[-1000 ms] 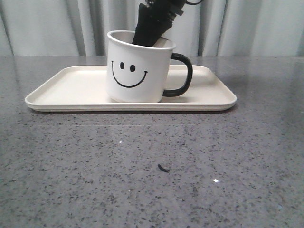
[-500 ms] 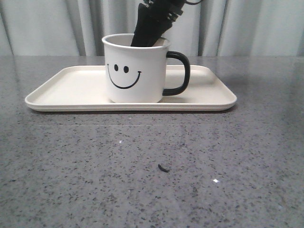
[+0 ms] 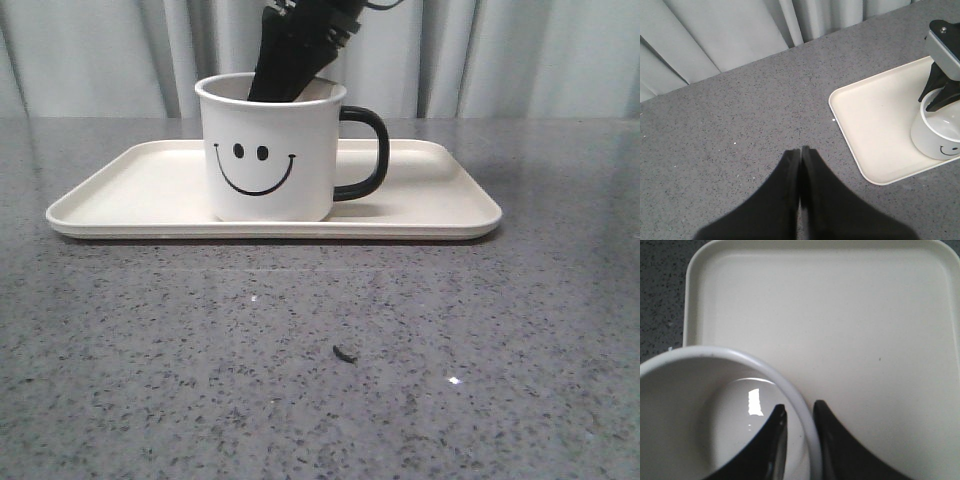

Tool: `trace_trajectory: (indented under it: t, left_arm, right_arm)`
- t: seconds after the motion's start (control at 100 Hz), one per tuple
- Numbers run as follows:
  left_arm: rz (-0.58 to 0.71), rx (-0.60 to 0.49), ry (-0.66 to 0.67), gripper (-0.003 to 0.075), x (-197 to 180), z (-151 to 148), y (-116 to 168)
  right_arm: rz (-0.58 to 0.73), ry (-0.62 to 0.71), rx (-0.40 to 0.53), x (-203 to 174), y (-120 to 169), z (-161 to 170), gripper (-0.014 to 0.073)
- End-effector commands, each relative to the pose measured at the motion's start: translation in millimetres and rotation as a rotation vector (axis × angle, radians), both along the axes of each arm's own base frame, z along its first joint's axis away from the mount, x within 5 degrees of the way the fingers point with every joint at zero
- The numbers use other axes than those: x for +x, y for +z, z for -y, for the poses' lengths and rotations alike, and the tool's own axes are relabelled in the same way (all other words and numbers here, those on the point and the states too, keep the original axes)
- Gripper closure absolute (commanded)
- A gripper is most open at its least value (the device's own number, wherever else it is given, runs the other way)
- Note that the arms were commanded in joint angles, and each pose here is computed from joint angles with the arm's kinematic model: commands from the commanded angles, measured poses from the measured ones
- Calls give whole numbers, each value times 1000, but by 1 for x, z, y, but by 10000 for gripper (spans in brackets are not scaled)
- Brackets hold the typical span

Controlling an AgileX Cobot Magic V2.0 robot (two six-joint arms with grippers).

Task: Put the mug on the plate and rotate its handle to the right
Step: 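Set the mug on the tray and open the right gripper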

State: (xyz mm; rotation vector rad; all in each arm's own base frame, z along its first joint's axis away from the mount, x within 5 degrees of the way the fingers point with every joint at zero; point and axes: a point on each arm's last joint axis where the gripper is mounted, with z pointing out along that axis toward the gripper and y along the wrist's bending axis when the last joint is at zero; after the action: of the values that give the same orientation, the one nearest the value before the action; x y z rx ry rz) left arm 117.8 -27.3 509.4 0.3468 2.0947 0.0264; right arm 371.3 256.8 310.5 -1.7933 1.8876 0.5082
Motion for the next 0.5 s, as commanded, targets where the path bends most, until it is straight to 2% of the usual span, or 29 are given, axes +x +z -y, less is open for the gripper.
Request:
trace_trajectory:
  t: [0.0, 0.32, 0.49]
  left_arm:
    - [44, -19, -2, 739, -4, -1, 7]
    - [44, -19, -2, 739, -4, -1, 7]
    - [44, -19, -2, 739, -4, -1, 7]
  right_arm:
    - [-14, 59, 25, -19, 33, 7, 441]
    - [-8, 57, 28, -20, 35, 8, 440]
    - [6, 56, 36, -23, 42, 10, 402]
